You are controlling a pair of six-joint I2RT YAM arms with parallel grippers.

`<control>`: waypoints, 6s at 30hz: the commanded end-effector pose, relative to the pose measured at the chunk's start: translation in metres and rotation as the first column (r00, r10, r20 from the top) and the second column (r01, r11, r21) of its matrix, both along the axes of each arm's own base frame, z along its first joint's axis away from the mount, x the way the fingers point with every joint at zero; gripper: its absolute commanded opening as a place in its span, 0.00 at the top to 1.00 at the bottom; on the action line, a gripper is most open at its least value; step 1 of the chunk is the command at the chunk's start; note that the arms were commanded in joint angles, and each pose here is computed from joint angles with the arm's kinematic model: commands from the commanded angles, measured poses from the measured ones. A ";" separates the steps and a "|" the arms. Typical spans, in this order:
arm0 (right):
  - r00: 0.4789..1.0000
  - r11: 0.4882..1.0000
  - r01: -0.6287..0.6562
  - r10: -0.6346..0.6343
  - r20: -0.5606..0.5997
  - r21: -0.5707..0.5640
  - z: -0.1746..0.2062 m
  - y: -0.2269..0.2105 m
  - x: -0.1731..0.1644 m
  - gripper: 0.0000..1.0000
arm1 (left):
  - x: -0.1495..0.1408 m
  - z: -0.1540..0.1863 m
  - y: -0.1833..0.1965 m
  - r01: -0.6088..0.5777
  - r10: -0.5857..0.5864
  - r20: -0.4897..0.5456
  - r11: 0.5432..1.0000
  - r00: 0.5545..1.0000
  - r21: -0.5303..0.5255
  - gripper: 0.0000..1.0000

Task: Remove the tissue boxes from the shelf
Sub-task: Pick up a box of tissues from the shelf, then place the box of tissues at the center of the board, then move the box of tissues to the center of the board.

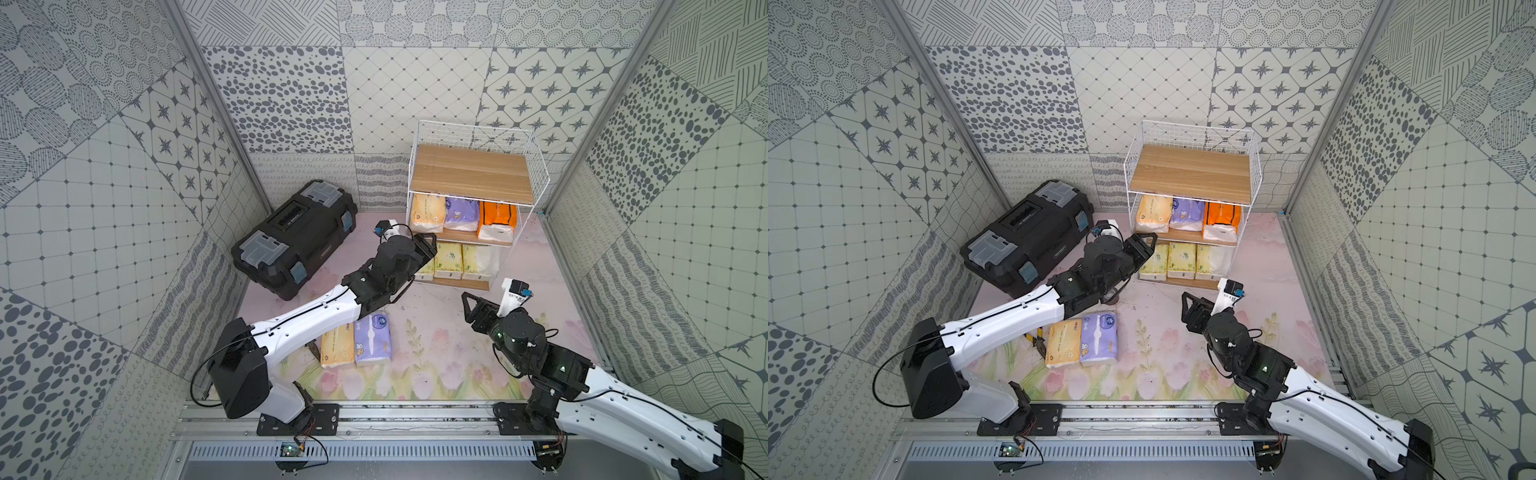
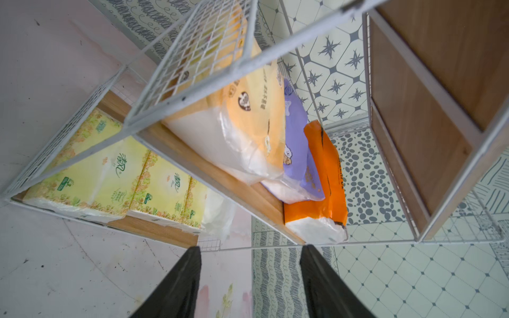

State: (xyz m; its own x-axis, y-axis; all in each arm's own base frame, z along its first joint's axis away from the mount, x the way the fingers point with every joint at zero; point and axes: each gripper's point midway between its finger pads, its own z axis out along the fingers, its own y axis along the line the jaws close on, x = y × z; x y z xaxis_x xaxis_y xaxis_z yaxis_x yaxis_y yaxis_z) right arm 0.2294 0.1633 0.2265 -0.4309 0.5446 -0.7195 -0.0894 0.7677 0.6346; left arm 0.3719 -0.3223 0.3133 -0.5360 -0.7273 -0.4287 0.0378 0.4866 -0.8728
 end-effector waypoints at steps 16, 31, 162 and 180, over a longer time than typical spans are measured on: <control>0.998 0.999 0.045 -0.046 0.039 0.015 0.007 -0.021 -0.006 0.35 | 0.049 -0.010 0.015 -0.275 0.273 -0.113 0.961 0.955 -0.002 0.60; 0.999 1.000 0.008 -0.009 0.045 0.009 0.018 -0.020 -0.011 0.35 | 0.059 -0.008 0.014 -0.282 0.280 -0.099 0.960 0.955 -0.005 1.00; 0.693 0.818 -0.574 0.503 -0.516 0.028 -0.149 0.105 -0.008 0.38 | -0.087 -0.160 0.124 -0.071 0.121 -0.320 0.984 0.940 0.164 0.24; 0.648 0.776 -0.622 0.585 -0.488 0.104 -0.153 0.173 -0.022 0.59 | -0.090 -0.159 0.130 -0.074 0.129 -0.314 0.981 0.941 0.179 0.25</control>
State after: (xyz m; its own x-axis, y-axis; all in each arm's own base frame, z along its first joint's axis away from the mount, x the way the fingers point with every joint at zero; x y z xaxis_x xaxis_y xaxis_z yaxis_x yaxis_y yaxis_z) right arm 0.1975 0.3148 0.0559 -0.9482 -0.0408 -0.3151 -0.2415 0.7372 0.6311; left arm 0.2798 -0.1929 0.1469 -0.5938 -0.7296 -0.3391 -0.3176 0.5999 -0.7344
